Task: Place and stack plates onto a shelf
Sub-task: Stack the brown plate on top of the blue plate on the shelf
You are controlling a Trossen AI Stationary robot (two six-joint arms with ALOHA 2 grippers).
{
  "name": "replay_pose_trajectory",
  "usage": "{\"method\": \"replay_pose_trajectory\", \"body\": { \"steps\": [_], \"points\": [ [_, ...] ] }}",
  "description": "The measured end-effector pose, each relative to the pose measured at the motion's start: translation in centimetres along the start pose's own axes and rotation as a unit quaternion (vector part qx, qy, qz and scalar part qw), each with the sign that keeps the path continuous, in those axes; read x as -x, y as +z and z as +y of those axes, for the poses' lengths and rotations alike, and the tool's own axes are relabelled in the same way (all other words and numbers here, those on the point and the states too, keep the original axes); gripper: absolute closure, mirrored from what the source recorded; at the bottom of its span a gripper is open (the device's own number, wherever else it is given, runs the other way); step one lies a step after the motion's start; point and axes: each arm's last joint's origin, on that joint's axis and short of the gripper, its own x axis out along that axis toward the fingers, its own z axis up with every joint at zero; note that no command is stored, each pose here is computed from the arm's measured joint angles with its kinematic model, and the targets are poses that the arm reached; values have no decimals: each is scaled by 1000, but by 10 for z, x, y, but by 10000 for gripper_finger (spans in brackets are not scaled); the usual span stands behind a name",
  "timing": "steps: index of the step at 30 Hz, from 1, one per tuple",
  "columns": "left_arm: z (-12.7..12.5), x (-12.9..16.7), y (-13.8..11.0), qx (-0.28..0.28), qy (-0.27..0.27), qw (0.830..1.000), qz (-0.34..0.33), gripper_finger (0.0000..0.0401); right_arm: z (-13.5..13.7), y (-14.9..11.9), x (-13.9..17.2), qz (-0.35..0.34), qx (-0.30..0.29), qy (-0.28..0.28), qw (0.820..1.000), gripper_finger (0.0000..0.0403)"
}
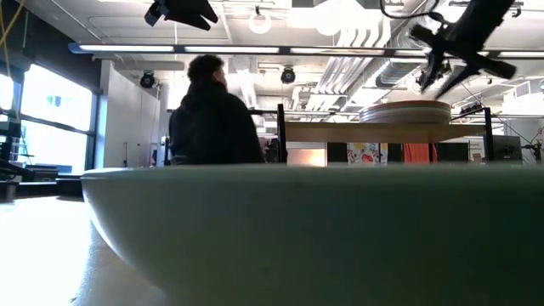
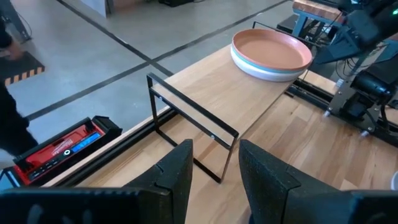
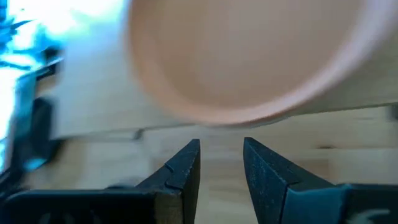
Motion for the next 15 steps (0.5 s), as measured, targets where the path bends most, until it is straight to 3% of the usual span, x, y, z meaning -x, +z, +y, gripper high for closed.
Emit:
{"method": "replay_pose_trajectory", "body": {
  "steps": [5, 10, 15],
  "points": [
    [1, 0, -2, -6, 6, 1000, 8, 284, 21, -9, -8, 21, 22, 56, 998, 300],
    [1, 0, -2, -5, 7, 1000, 8, 284, 33, -18, -25, 37, 41, 37, 998, 300],
    [1, 0, -2, 7, 7, 1000, 7, 284, 38, -18, -36, 8, 42, 19, 999, 300]
  ]
}}
